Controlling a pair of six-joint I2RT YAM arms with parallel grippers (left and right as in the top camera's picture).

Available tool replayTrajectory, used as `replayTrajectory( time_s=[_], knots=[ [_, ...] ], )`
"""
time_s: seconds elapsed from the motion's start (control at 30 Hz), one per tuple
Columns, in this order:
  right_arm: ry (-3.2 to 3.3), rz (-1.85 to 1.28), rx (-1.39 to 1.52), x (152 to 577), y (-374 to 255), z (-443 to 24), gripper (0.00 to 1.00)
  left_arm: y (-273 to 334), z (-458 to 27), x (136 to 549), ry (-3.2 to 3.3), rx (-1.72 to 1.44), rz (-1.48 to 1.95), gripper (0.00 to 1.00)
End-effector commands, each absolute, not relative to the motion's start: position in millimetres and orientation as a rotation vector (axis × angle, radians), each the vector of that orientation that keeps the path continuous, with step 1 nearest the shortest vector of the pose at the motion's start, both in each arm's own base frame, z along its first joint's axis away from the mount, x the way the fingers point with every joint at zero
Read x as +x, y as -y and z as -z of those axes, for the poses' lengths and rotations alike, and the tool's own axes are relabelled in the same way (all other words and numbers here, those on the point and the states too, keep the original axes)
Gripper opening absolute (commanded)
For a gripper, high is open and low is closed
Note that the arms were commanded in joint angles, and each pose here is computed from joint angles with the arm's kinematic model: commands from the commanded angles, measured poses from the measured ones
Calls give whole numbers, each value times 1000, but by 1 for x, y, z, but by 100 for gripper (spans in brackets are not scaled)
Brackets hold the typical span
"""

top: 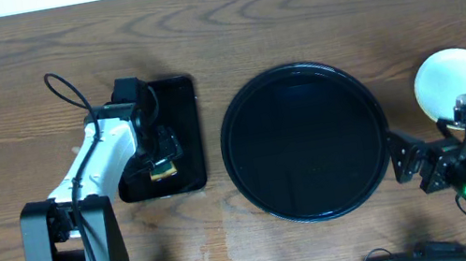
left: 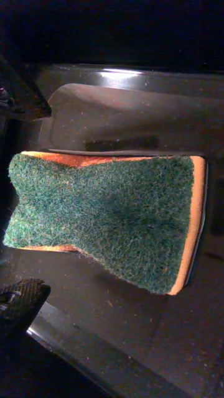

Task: Clean dirty plates on tray and stack at the side

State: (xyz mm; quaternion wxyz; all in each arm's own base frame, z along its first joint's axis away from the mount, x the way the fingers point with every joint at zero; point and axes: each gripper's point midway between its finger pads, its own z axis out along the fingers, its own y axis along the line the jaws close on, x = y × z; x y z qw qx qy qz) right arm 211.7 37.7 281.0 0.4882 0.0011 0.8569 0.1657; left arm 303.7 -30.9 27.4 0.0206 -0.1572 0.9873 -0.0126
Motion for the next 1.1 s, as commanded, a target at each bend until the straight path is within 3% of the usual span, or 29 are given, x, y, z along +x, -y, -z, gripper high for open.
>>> replayTrajectory(
  time_s=[0.0, 0.33, 0.67, 1.07],
  knots=[
    [-2018, -266, -226, 217, -43, -267, 99, 29, -27, 303, -3064, -489, 29, 83],
    [-1804, -225, -278, 209, -48, -210, 99, 29, -27, 303, -3064, -489, 29, 83],
    [-1647, -195, -301, 231, -48, -170, 99, 29, -27, 303, -3064, -489, 29, 83],
    [-1582, -194, -322, 238, -52, -165, 99, 29, -27, 303, -3064, -489, 29, 83]
  ],
)
